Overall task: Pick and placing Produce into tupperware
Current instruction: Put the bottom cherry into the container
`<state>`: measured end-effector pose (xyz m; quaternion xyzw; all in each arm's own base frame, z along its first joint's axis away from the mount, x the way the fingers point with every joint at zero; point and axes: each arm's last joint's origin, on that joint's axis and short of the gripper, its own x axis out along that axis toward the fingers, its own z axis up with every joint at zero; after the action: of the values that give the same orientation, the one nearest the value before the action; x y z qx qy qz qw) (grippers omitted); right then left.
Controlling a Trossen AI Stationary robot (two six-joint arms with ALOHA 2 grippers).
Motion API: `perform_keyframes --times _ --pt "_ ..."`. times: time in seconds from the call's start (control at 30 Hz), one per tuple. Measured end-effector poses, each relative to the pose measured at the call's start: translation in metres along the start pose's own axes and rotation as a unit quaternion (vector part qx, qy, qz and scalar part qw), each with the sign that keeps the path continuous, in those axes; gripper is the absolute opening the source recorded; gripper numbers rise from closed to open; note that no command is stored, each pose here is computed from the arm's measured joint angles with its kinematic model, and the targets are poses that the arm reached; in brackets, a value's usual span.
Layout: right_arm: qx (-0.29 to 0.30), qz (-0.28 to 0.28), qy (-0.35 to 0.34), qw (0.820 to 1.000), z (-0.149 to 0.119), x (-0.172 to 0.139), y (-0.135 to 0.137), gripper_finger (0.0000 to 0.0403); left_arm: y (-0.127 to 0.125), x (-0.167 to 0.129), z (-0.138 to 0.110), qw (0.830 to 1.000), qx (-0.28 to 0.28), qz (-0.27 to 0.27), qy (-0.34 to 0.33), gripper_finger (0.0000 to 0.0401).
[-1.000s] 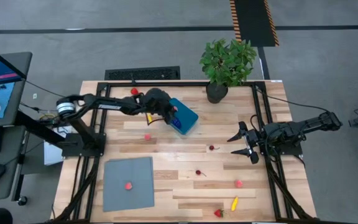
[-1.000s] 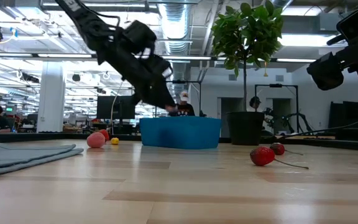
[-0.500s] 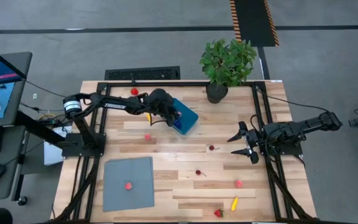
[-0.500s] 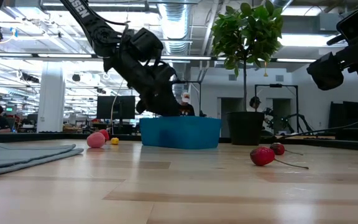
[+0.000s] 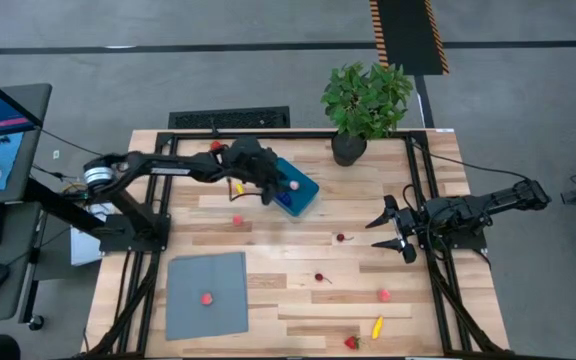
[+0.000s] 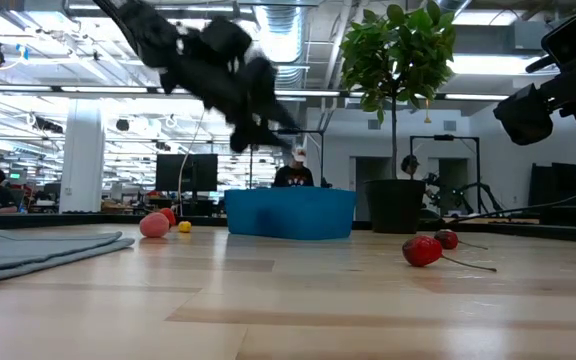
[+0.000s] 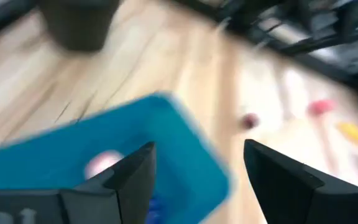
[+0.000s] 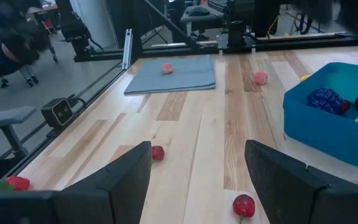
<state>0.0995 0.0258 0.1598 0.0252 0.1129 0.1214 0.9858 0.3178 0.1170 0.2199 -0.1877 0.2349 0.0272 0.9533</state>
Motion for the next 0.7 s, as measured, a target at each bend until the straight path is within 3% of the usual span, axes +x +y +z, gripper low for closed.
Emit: perform_keyframes --times 0.33,0.7 --pt "0.005 0.003 -0.035 0.999 0.007 0.000 0.001 0.0281 -0.066 -0.079 0.040 0.988 0.091 -0.031 -0.121 0.0209" --pt "0.045 0.006 -0.046 0.998 0.009 0.000 0.001 0.0281 -0.110 -0.145 0.008 0.967 0.165 -0.018 -0.195 0.0208"
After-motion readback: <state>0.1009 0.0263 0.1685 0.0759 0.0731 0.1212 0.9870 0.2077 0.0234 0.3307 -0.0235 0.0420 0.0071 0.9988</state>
